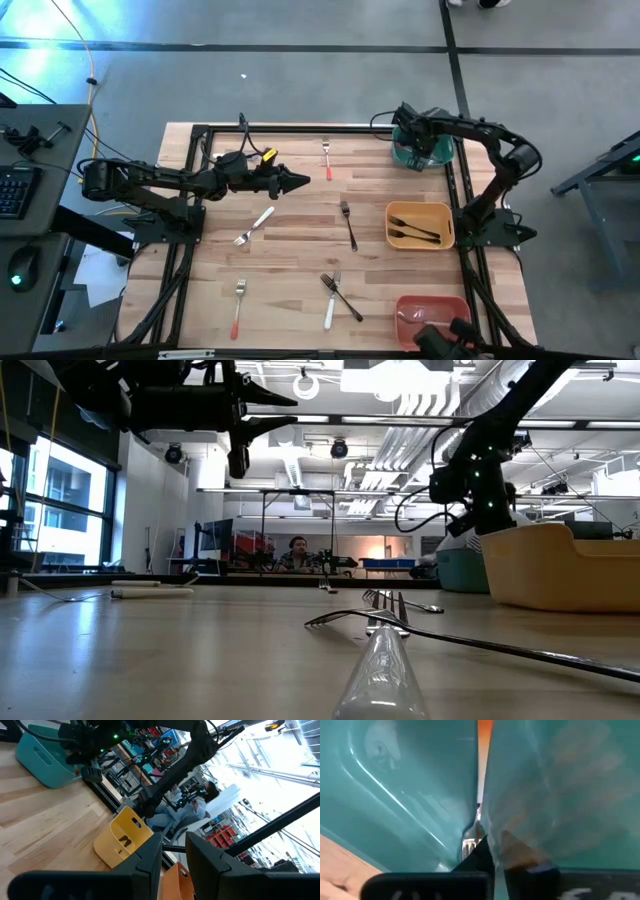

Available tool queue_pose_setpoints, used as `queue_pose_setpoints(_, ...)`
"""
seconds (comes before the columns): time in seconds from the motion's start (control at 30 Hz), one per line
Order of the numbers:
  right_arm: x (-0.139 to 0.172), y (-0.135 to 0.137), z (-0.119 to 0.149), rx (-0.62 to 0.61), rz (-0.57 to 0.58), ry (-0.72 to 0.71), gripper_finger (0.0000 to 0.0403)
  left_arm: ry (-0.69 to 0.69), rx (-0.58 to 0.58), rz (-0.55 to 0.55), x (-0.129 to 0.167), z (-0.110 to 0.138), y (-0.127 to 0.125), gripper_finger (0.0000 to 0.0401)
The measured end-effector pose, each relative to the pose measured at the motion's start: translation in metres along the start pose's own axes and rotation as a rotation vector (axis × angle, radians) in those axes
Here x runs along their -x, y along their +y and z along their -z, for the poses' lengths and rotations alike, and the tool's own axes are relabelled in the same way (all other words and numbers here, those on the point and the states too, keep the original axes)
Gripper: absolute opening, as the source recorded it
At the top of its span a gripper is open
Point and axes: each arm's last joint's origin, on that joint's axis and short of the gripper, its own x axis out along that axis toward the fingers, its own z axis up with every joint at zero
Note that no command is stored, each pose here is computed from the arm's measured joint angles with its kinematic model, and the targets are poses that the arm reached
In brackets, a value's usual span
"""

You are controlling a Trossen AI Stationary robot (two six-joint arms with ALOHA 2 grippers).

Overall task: Sort silverware by color (type)
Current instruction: Put the orange fork into the green bin, then put the white fork into the orange bin

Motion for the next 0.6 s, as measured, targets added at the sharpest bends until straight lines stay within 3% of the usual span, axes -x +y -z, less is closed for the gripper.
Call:
queue_pose_setpoints(0.17, 0.017, -0.007, -0.004, -0.079, 0.035, -0.068, 0.0063, -0.002, -0.001, -0.002, 0.000, -0.002, 0.001, 0.0076)
queue_pose_setpoints(0.37, 0.067, -0.023, -0.001, -0.248, 0.082, -0.186, 0.0139, 0.046, -0.024, 0.035, 0.005, -0.013, 0.011, 0.0074)
queue_pose_setpoints(0.47, 0.097, -0.018, 0.006, -0.350, 0.069, -0.289, 0.0134, 0.081, -0.059, 0.059, 0.008, -0.019, 0.016, 0.0058)
queue_pose_setpoints(0.6, 0.130, 0.012, 0.018, -0.434, -0.105, -0.474, 0.0071, 0.148, -0.118, 0.004, 0.010, -0.018, 0.027, 0.0020)
